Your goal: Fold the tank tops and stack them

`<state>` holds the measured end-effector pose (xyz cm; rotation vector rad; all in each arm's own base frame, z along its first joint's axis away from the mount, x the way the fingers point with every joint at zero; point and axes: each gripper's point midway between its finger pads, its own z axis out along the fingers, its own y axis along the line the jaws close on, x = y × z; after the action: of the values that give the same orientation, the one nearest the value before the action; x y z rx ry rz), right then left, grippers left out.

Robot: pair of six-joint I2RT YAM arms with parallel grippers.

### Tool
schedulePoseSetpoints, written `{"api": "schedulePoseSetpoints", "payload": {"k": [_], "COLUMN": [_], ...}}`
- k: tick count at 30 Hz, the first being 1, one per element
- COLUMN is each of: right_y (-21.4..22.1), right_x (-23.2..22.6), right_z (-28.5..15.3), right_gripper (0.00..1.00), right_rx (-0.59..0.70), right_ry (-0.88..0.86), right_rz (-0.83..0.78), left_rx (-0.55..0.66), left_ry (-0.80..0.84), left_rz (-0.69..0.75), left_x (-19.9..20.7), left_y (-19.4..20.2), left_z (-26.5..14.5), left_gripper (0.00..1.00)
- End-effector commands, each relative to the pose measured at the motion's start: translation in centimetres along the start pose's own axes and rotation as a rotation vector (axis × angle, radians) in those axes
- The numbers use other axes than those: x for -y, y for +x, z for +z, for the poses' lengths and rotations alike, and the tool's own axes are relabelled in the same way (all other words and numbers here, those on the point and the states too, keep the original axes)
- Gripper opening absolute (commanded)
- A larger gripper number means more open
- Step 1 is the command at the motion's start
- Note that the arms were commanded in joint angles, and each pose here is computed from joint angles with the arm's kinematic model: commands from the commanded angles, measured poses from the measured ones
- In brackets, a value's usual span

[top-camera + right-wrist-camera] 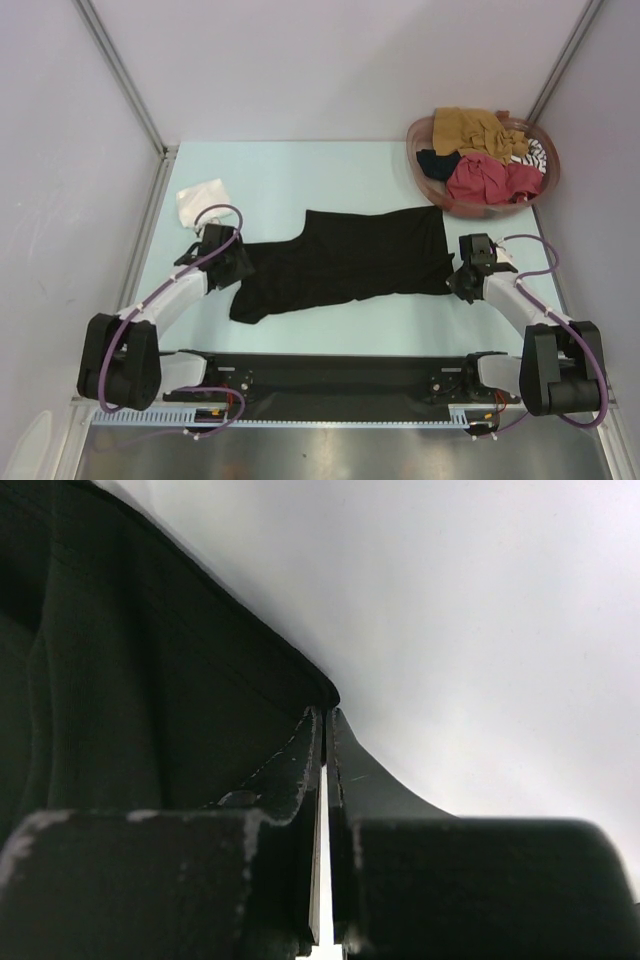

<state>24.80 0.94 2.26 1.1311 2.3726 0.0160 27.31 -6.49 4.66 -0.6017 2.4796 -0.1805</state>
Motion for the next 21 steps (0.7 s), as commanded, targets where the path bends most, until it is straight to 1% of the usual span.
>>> {"api": "schedulePoseSetpoints", "payload": {"k": [1,5,7,8,10,15,16,18,19,21], "right_y": [-0.1,-0.1,0.0,-0.1,0.0,0.0,-0.1,0.0,-0.1,0.0], "right_x": [0.0,-0.2,-0.1,-0.2,-0.3,-0.4,-0.3,-0.3,-0.3,-0.2], "right_z": [-0.3,-0.3,-0.3,-0.4,-0.5,-0.8,-0.8,-0.9,-0.9,-0.9], "right_gripper": [0.0,0.0,0.0,0.0,0.0,0.0,0.0,0.0,0.0,0.0], "right_rx": [-0.002,0.0,-0.003,0.0,-0.004,-0.004,-0.001,-0.001,0.001,-0.003], "right_ry": [-0.008,-0.017,-0.017,-0.02,-0.027,-0.041,-0.041,-0.041,-0.041,-0.035], "right_rz": [-0.009,-0.012,-0.012,-0.014,-0.015,-0.024,-0.023,-0.026,-0.026,-0.029], "left_rx": [0.096,0.11,0.094,0.098,0.068,0.064,0.053,0.03,0.031,0.01], "left_ry": [-0.005,-0.015,-0.038,-0.036,-0.061,-0.073,-0.077,-0.084,-0.078,-0.086], "left_rz": [-0.051,-0.11,-0.128,-0.131,-0.137,-0.163,-0.166,-0.167,-0.174,-0.19], "left_x": [-0.3,-1.0,-1.6,-1.4,-1.7,-1.4,-1.3,-1.3,-1.1,-1.6], "left_y": [-3.9,-5.6,-5.8,-6.4,-6.3,-7.6,-7.9,-7.7,-8.3,-8.2], "left_z": [0.5,1.6,2.8,3.1,4.3,5.7,6.3,7.0,7.2,8.3], "left_gripper": [0.58,0.59,0.58,0.58,0.58,0.6,0.56,0.44,0.29,0.14]}}
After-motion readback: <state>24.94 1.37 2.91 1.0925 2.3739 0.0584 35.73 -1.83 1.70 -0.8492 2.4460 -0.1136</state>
